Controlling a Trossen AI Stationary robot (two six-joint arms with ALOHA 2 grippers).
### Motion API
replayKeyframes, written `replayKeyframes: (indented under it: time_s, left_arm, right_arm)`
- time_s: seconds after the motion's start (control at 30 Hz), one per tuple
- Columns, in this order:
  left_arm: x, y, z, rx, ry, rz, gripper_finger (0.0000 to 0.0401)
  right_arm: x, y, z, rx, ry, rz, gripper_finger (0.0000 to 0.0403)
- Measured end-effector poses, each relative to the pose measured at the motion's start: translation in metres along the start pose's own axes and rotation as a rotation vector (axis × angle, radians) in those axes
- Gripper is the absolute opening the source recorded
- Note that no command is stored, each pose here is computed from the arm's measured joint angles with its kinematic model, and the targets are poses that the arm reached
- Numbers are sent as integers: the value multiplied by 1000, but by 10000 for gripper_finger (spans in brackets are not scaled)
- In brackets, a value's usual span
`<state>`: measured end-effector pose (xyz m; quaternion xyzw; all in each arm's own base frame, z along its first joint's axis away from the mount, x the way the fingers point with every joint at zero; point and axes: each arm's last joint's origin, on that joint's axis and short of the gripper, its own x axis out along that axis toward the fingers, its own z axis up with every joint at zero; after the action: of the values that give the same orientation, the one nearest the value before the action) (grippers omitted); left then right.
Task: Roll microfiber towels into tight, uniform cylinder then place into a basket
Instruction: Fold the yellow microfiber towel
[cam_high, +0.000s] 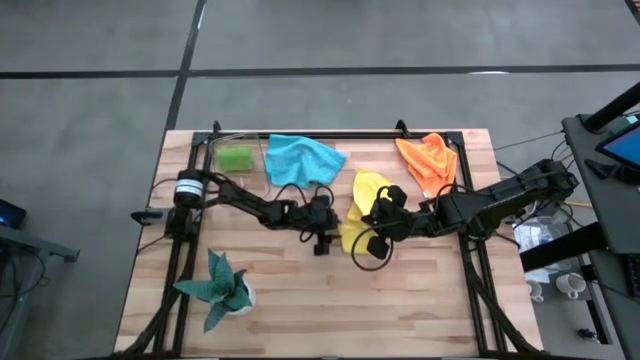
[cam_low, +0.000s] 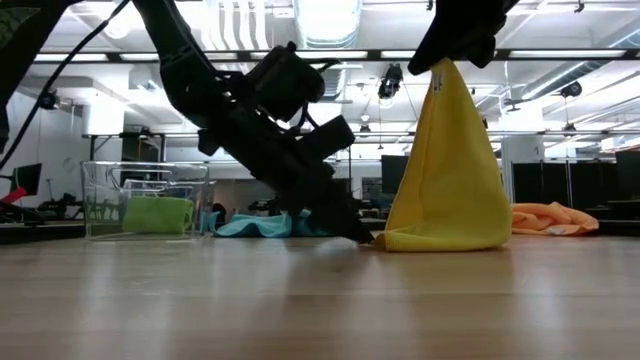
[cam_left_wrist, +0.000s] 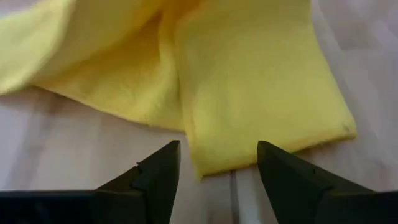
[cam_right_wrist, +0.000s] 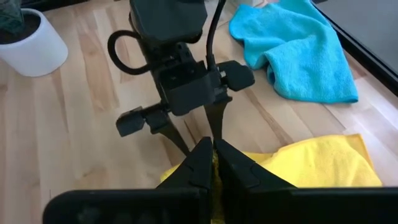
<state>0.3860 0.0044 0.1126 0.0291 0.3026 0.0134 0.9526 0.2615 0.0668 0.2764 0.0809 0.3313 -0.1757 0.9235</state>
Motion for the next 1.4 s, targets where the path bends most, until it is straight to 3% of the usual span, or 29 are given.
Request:
replayKeyframes:
  time_s: [0.27, 0.5, 0.57, 0.73, 1.2, 1.4]
  left_arm:
    - [11, 4, -7, -59, 13, -7, 135]
    - [10, 12, -3, -91, 22, 26, 19]
    - [2, 15, -1, -93, 55, 43, 8]
    - [-30, 17, 14, -87, 74, 115, 2]
    - [-168, 23, 71, -51, -184, 254, 0]
    - [-214, 27, 83, -48, -261, 337, 0]
  right_arm:
    - [0, 0, 0, 2, -3, 2, 9]
    - [0, 0, 0, 0, -1, 0, 9]
    - [0, 0, -1, -3, 5, -3, 9]
    - [-1, -1, -2, -10, 17, -10, 8]
    - [-13, -29, 7, 48, -31, -199, 9]
    - [-28, -48, 22, 74, -111, -299, 9]
